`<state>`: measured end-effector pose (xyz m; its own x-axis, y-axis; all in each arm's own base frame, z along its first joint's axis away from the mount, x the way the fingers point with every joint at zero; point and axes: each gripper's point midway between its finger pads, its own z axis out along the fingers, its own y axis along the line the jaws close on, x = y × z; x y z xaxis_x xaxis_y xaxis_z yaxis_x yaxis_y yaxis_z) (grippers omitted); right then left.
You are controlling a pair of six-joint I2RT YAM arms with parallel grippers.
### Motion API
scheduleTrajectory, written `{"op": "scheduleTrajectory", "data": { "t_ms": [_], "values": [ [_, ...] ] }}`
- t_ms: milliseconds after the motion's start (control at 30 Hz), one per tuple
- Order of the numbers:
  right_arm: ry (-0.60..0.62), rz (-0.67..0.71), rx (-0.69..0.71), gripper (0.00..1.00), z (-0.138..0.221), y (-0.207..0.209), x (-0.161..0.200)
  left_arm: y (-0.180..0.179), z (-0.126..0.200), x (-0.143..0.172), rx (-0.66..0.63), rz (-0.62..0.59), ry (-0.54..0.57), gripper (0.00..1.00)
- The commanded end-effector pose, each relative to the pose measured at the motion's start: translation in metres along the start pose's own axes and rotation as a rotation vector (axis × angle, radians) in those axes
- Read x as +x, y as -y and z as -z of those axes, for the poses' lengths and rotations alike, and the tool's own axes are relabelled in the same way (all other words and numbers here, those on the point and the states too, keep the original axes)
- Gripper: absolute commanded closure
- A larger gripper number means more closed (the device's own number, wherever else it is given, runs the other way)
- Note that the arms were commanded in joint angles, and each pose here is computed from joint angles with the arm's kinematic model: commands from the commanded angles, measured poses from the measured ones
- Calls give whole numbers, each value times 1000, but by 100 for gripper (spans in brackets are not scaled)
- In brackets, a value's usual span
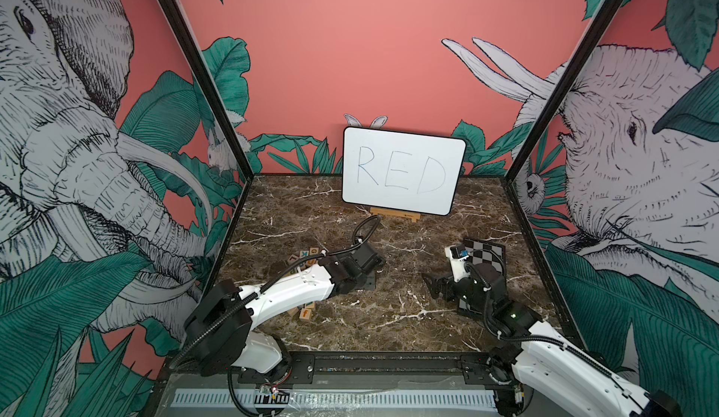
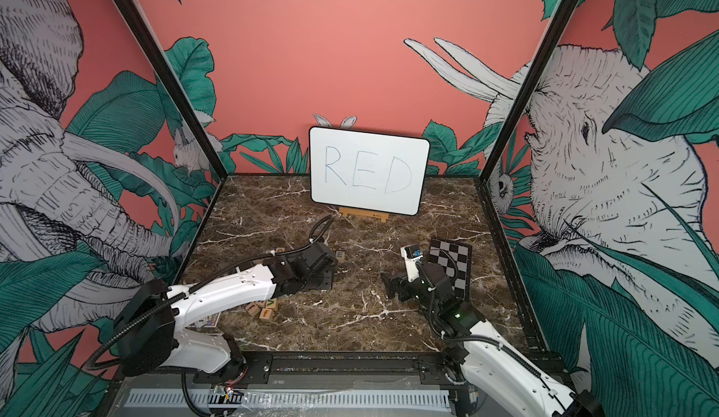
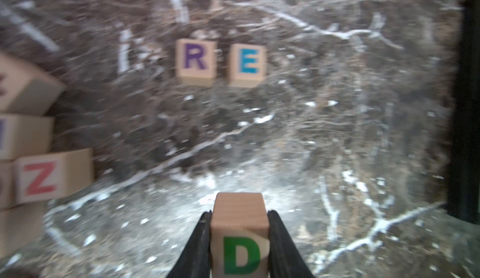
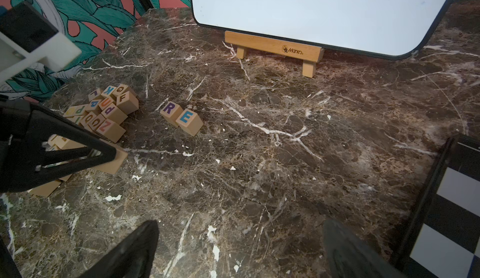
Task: Assemble the uppercase word "red" with letter blocks
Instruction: Place the letter block at the center of the board.
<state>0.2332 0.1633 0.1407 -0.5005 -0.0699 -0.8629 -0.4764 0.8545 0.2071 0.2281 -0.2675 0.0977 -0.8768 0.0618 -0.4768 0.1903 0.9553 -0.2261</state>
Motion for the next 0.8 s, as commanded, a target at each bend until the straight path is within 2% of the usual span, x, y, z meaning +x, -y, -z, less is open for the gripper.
{"op": "scheduleTrajectory", "data": {
  "t_ms": [0, 133, 433, 767],
  "values": [
    [51, 4, 21, 2, 5, 2, -12, 21, -3, -12, 34, -44, 13, 74],
    [83, -1, 45, 2, 10, 7, -14, 44, -9, -20, 61, -58, 14, 74],
    [119, -8, 98, 2, 19, 16, -18, 69, -33, -31, -5, -84, -4, 74],
    [133, -14, 148, 2, 25, 25, -20, 63, -53, -51, -136, -50, 60, 73]
  ]
}}
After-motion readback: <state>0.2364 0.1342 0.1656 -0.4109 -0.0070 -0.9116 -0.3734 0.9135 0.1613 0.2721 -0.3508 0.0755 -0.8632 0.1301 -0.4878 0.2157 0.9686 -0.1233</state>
